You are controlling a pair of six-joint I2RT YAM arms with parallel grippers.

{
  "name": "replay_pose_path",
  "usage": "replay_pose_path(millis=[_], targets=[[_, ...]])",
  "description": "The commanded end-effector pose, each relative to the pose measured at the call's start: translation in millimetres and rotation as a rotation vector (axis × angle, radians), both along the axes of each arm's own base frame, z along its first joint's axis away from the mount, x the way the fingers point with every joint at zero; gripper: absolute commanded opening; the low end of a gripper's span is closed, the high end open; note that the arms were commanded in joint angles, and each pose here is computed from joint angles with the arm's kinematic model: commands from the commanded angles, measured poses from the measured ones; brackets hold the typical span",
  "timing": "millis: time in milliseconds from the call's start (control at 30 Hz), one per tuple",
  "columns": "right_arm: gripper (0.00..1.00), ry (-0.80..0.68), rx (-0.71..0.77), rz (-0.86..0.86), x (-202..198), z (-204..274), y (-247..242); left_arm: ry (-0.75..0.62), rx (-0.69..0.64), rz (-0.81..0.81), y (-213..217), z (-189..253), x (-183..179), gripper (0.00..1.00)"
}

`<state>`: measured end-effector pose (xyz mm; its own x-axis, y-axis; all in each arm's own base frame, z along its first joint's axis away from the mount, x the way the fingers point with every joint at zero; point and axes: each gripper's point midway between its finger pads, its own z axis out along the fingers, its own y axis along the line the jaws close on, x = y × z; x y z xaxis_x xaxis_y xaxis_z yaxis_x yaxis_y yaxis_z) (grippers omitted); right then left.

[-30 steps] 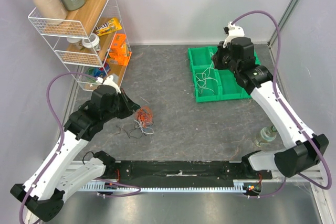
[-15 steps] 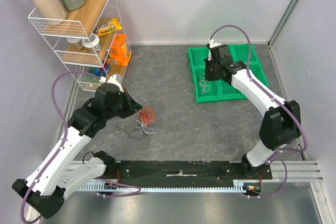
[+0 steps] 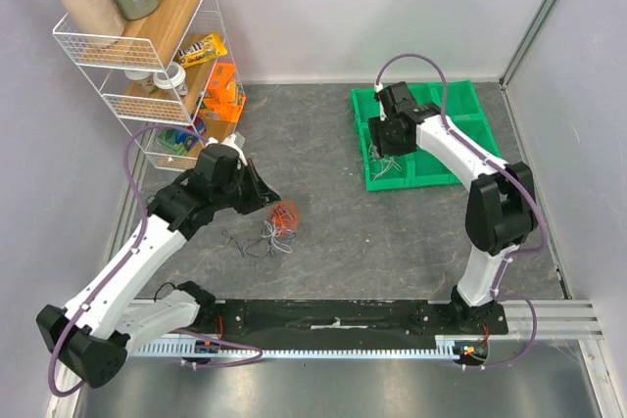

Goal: Untangle the cables

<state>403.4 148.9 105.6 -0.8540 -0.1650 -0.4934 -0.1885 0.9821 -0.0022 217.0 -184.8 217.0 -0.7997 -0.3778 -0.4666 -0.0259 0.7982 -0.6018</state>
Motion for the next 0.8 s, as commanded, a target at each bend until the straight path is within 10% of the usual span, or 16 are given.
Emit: replay_pose_path(millis=[0,400,767], targets=[[0.65,-0.127,-0.008,0.037,-11.2,63.7,2.4,-0.011,-0.116,-0.05,-23.4,13.1,4.1,0.02],[0.65,-0.156,0.395,0.615,-181.8,76.0,151.9,0.1,-0.248,-0.227,-65.1,-5.5,-1.7,0.02],[0.58,-0.272,0.66,0.728,-205.4,115.8,185.4,0.128,-0.412,-0.196,-69.2,-11.4,-19.6,0.02]])
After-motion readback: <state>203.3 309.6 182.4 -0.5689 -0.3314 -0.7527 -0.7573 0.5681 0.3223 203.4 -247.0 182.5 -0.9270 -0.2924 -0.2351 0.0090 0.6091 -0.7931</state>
